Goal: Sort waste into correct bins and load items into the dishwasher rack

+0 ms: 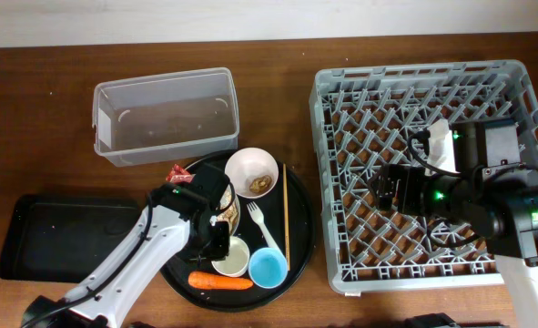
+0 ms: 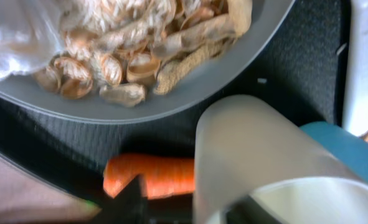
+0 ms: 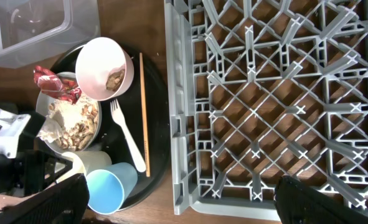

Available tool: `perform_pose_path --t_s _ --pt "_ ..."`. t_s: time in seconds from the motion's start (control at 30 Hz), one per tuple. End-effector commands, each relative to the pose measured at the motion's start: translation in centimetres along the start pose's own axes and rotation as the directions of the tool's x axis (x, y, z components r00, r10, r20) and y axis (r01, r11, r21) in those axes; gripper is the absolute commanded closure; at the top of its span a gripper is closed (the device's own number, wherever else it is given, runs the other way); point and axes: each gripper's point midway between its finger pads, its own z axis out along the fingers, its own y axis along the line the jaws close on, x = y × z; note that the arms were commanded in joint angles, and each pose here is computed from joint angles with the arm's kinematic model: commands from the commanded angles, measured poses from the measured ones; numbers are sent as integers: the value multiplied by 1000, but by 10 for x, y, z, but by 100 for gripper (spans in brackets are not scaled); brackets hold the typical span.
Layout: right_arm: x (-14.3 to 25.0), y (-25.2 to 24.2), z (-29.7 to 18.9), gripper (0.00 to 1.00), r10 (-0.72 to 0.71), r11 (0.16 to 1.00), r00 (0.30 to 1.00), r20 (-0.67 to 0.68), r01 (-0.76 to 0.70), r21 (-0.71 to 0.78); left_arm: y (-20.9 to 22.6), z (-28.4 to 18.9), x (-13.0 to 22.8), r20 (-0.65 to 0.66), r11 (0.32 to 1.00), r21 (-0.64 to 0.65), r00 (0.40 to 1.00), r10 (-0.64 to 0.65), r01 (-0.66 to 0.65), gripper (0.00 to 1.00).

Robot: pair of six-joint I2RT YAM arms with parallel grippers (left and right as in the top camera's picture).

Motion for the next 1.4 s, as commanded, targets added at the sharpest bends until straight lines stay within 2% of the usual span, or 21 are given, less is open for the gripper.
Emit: perform_pose_path --t_s 0.0,0.03,0.07,0.23,0.27,0.33,0.37,0.43,0.47,0.53,0.63,0.73,0.87,0.93,1.03,1.07,1.1,1.13,1.23,1.33,1.37 --pt "-4 0 -3 2 3 1000 1000 14 -4 6 -1 4 1 -2 1000 12 1000 -2 2 83" --pt "-4 0 -3 2 3 1000 1000 14 -4 6 -1 4 1 0 1000 12 1000 -2 2 96" --pt "-4 0 -3 2 3 1000 1000 14 -4 6 -2 1 0 2 1000 12 1000 -1 1 99" --pt "-4 0 -3 2 0 1000 1000 15 0 6 4 -57 -25 102 997 -82 995 4 4 99" --pt "-4 0 -3 2 -1 1000 1000 16 1 6 -2 -77 -33 138 998 -63 990 7 2 99" --pt "-7 4 -3 2 -15 1000 1000 27 15 -15 -29 -120 -70 252 986 163 968 -15 -27 99" --pt "-5 37 -7 2 -183 962 982 39 188 -200 -38 -134 -88 266 933 359 962 -61 -40 99" --pt "1 69 -17 0 -315 865 945 91 325 -381 -48 -168 -108 297 769 628 950 -95 -119 99" --pt "-2 90 -27 5 -332 797 931 148 361 -484 -67 -201 -105 345 586 769 938 -42 -256 99" --pt "-13 110 -39 5 -336 719 913 230 407 -564 -91 -239 -87 447 346 830 893 55 -437 99" --pt "-26 132 -42 8 -356 612 885 302 464 -640 -104 -271 -64 512 115 845 852 110 -522 99" --pt "-28 168 -35 8 -420 473 832 362 541 -695 -126 -273 -46 523 50 840 832 184 -540 99" --pt "1 209 -41 9 -514 271 732 448 634 -724 -130 -273 -45 541 43 828 818 196 -558 99" --pt "11 216 -41 22 -532 250 720 445 637 -730 -130 -274 -46 553 40 821 810 195 -570 99" --pt "8 215 -38 34 -534 269 720 443 642 -718 -130 -274 -46 554 40 820 810 195 -571 99" --pt "9 215 -38 35 -534 268 719 444 642 -718 -130 -274 -47 560 39 816 806 194 -576 80" --pt "8 215 -39 37 -533 269 719 447 644 -716 -130 -275 -47 565 38 812 802 194 -582 49" --pt "6 213 -39 38 -530 284 720 448 649 -706 -129 -275 -49 573 39 807 797 190 -589 43" --pt "-19 170 -40 45 -475 483 775 416 626 -612 -114 -278 -62 584 68 800 800 139 -596 29" --pt "-52 25 -30 47 -217 919 939 267 289 -268 -88 -281 -80 590 120 797 806 59 -592 32" --pt "-51 -23 -30 47 -112 980 967 227 145 -134 -85 -277 -85 588 155 794 807 50 -588 33"
